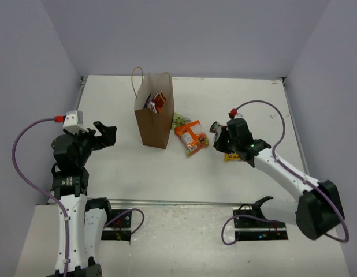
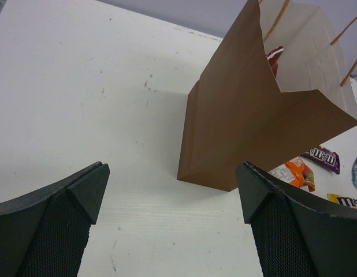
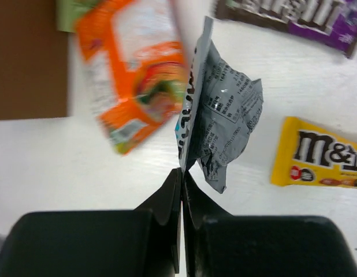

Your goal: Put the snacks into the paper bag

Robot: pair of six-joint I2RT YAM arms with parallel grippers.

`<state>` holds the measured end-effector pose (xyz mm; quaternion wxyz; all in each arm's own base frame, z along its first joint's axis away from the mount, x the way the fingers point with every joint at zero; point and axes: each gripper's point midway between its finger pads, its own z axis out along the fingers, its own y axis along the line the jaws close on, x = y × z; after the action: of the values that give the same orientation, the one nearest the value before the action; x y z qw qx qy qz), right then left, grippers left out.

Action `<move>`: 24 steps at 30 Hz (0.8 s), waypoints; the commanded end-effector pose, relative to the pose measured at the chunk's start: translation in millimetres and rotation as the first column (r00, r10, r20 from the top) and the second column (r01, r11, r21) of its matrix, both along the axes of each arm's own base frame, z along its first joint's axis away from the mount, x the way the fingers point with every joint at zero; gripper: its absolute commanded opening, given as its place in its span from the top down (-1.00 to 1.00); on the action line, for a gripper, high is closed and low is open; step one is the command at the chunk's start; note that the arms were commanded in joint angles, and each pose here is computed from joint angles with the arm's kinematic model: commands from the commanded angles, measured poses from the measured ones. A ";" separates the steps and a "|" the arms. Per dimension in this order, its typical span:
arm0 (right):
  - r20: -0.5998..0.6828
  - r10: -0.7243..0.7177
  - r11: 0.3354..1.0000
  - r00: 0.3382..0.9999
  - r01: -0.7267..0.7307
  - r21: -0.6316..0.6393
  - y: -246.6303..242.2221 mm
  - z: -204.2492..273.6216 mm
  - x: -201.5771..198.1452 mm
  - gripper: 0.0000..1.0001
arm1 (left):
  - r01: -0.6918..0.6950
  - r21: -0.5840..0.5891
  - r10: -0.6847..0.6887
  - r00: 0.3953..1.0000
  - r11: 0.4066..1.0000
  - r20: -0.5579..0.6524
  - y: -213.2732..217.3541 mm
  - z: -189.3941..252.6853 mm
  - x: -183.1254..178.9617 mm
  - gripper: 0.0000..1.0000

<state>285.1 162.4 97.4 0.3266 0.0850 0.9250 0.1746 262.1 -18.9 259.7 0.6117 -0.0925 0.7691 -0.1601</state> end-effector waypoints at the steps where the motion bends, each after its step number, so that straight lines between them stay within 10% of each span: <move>1: 0.130 0.114 0.980 0.985 -0.133 0.150 35.7 71.6 -14.3 1.00 | 0.008 0.019 -0.008 1.000 1.000 0.028 0.6 4.2 2.6 -1.00; 11: 0.358 0.422 0.799 0.833 -0.529 0.288 151.3 242.2 -27.5 1.00 | 0.002 0.018 -0.002 1.000 1.000 0.029 1.6 4.2 2.3 -1.00; 24: 0.381 0.537 0.664 0.753 -0.656 0.360 248.6 295.4 9.1 1.00 | 0.002 0.021 -0.002 0.999 1.000 0.036 1.4 5.6 1.4 -1.00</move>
<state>300.3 402.9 371.3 0.3415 -0.1542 0.7943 0.4783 262.0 -18.8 259.9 0.6121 -0.0925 0.7689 -0.1600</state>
